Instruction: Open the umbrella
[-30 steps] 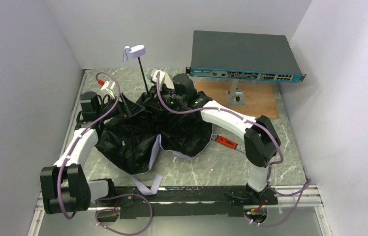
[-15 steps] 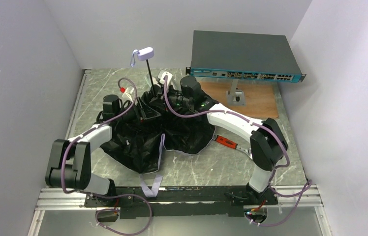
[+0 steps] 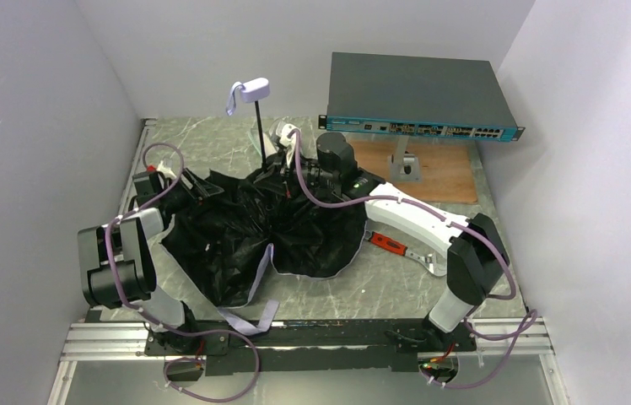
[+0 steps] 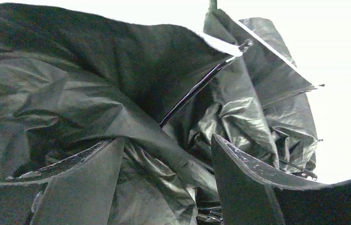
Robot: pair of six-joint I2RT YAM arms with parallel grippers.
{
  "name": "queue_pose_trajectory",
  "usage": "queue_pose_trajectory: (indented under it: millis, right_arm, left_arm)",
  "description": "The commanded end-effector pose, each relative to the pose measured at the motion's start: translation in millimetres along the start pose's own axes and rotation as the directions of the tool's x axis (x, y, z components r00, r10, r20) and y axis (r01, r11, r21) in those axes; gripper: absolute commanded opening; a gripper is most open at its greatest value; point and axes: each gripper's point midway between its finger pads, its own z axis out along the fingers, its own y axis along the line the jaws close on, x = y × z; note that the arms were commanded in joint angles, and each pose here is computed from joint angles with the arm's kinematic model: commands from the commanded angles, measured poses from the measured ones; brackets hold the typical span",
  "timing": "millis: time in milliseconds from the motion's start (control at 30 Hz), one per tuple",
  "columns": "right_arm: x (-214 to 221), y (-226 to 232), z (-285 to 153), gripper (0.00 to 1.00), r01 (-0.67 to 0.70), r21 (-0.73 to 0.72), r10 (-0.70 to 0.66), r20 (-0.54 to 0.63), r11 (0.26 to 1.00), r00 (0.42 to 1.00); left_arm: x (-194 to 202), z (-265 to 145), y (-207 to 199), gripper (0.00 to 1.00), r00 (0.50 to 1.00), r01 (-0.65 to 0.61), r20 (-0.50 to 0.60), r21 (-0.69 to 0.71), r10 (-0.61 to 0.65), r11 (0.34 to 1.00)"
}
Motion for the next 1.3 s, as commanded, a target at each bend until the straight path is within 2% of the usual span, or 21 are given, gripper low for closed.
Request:
queue_pose_trajectory:
  millis: [0, 100, 233, 367, 500, 600, 800, 933, 1033, 1100, 1267]
  right_arm:
    - [-28.4, 12.0, -2.9, 0.00, 0.022, -0.053, -0.017, 0.088, 0.998, 0.996]
    - [-32.9, 11.0, 2.6, 0.00, 0.043, -0.062, -0.037, 0.099, 0.997, 0.994]
    - [-38.1, 11.2, 6.9, 0.00, 0.070, -0.083, -0.060, 0.115, 0.994, 0.992]
    - [-36.6, 18.2, 9.0, 0.00, 0.081, -0.133, -0.066, 0.115, 0.988, 0.991]
    - [-39.8, 27.7, 9.4, 0.00, 0.133, -0.173, -0.112, 0.124, 0.976, 0.986]
    - [-45.0, 30.5, 10.0, 0.00, 0.155, -0.180, -0.132, 0.132, 0.971, 0.982]
    - [-50.9, 35.0, 12.7, 0.00, 0.165, -0.200, -0.138, 0.139, 0.966, 0.981]
    - [-58.1, 41.2, 17.3, 0.00, 0.183, -0.230, -0.151, 0.152, 0.956, 0.977]
    - [-66.2, 47.0, 20.7, 0.00, 0.198, -0.255, -0.159, 0.165, 0.946, 0.973]
    - [-72.4, 49.2, 21.9, 0.00, 0.205, -0.268, -0.162, 0.173, 0.941, 0.971]
    - [-92.2, 56.3, 18.9, 0.00, 0.214, -0.284, -0.160, 0.202, 0.935, 0.966]
  left_arm:
    - [-14.5, -19.0, -42.7, 0.76, 0.982, -0.185, 0.050, 0.135, 0.180, 0.973]
    - [-16.3, -44.5, -90.4, 0.79, 0.950, -0.312, 0.103, 0.283, 0.295, 0.907]
    - [-10.7, -70.5, -138.7, 0.82, 0.907, -0.421, 0.162, 0.366, 0.388, 0.830]
    - [37.2, -63.5, -170.6, 0.79, 0.840, -0.493, 0.055, 0.492, 0.540, 0.717]
    - [85.5, -47.7, -185.8, 0.67, 0.792, -0.452, -0.072, 0.599, 0.607, 0.661]
    - [107.7, -41.5, -190.1, 0.58, 0.765, -0.387, -0.160, 0.660, 0.624, 0.644]
    - [140.7, -32.9, -175.3, 0.54, 0.747, -0.235, -0.315, 0.698, 0.585, 0.676]
    - [145.3, -16.0, -167.1, 0.55, 0.750, -0.196, -0.364, 0.676, 0.553, 0.710]
    - [137.9, 2.2, -163.3, 0.61, 0.759, -0.227, -0.355, 0.642, 0.546, 0.733]
    - [128.2, 18.9, -156.3, 0.68, 0.769, -0.282, -0.338, 0.583, 0.542, 0.762]
    - [103.0, 50.5, -127.3, 0.77, 0.803, -0.379, -0.296, 0.415, 0.517, 0.827]
